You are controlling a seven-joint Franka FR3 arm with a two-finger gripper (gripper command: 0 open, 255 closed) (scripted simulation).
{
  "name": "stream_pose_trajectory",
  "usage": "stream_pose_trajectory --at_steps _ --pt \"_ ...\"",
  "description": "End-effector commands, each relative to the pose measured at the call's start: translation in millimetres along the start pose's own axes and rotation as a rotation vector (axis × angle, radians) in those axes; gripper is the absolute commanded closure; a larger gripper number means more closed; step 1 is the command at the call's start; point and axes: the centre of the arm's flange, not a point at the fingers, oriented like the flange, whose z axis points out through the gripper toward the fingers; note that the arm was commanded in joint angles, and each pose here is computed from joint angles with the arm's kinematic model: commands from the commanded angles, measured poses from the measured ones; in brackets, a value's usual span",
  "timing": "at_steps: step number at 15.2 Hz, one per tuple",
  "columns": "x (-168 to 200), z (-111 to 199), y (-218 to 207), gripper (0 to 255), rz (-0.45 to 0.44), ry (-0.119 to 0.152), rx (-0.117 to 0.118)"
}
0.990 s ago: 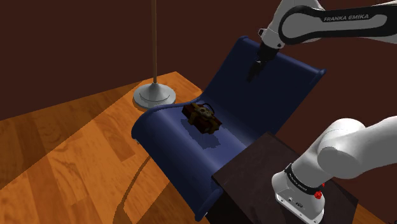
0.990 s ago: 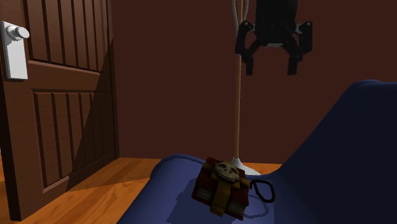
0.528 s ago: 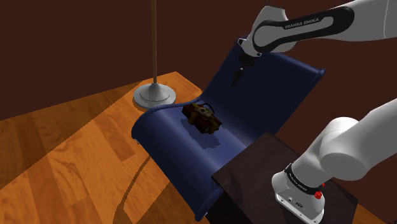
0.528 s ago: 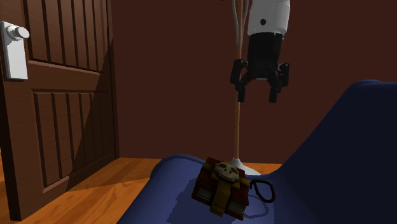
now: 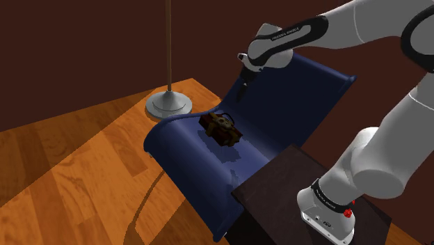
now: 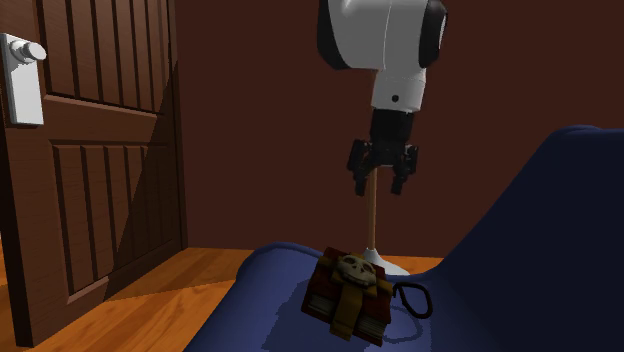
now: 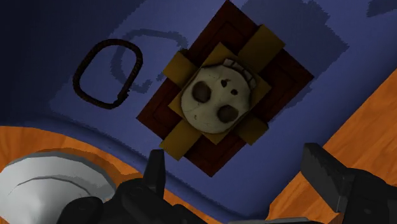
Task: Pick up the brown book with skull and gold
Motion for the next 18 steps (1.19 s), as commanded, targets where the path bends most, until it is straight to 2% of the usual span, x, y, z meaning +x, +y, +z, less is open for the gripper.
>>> stream_pose_trajectory --at_steps 1,13,14,18 --pt "15.9 19.8 6.7 0 -0.057 0.007 0.018" --pt "118.9 138.1 7.6 0 -0.383 0.042 0.123" --pt "124.7 144.6 6.3 0 -0.401 0.044 0.129" --pt "121.6 165.4 7.8 0 -0.401 0.044 0.129"
